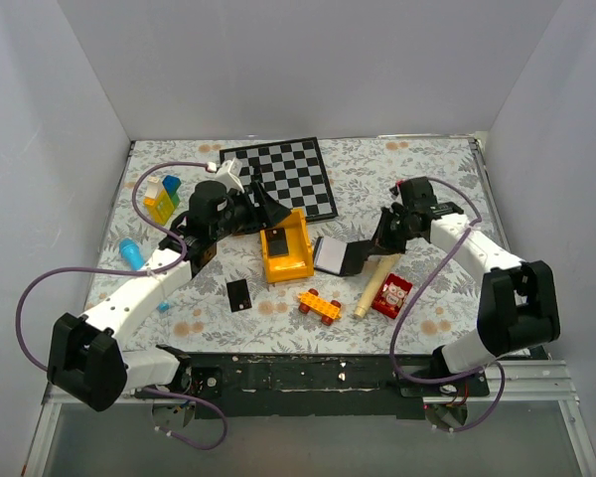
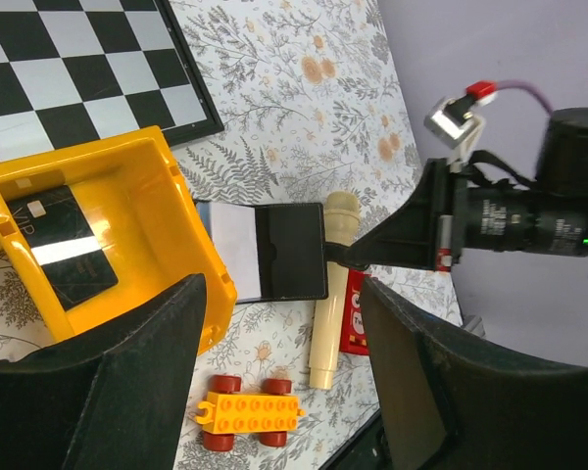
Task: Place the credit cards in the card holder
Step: Open the card holder at the center of the board.
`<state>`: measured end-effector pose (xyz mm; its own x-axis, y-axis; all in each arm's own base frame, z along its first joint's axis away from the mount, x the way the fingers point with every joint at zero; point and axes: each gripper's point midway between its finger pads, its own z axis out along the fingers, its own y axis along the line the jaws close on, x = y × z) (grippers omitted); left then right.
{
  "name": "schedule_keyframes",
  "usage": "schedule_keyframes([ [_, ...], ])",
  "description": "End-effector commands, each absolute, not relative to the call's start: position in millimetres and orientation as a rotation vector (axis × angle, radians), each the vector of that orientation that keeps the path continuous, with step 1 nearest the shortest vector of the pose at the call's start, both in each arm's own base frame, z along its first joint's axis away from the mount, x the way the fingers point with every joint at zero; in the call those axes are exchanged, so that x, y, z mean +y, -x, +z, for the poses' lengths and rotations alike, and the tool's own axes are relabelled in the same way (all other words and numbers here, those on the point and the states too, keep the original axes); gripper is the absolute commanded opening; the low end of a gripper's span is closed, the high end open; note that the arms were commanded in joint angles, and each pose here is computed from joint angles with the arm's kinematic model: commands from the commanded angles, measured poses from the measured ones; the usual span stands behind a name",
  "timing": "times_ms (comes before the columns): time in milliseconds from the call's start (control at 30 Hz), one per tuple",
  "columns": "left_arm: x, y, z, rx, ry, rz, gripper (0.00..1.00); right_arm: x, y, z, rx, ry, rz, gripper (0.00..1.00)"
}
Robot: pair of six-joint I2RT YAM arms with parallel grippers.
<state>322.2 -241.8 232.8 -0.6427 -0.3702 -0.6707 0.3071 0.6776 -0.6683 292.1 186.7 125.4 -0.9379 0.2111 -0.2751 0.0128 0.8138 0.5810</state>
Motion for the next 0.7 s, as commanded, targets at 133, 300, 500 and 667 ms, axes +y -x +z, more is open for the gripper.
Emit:
schedule_keyframes([
  [133, -243.7, -321.5, 214.9, 2.089, 0.008, -0.984, 0.63, 120.2, -280.9, 45.7, 2.826, -0.314, 0.360, 0.07],
  [300, -246.5, -320.7, 210.2, 2.109, -0.005, -0.995, 0.63, 113.2, -295.0, 57.0, 2.786, -0.300, 0.292, 0.49],
  [500, -246.3, -321.5, 211.3, 2.104, -0.013, -0.990, 0.63, 132.6, -317.3, 114.6, 2.603, -0.169, 0.462, 0.59],
  [667, -248.5, -323.5, 208.7, 2.115, -0.013, -0.994, 0.63, 170.4, -318.1, 139.4, 2.541, -0.049, 0.680, 0.41],
])
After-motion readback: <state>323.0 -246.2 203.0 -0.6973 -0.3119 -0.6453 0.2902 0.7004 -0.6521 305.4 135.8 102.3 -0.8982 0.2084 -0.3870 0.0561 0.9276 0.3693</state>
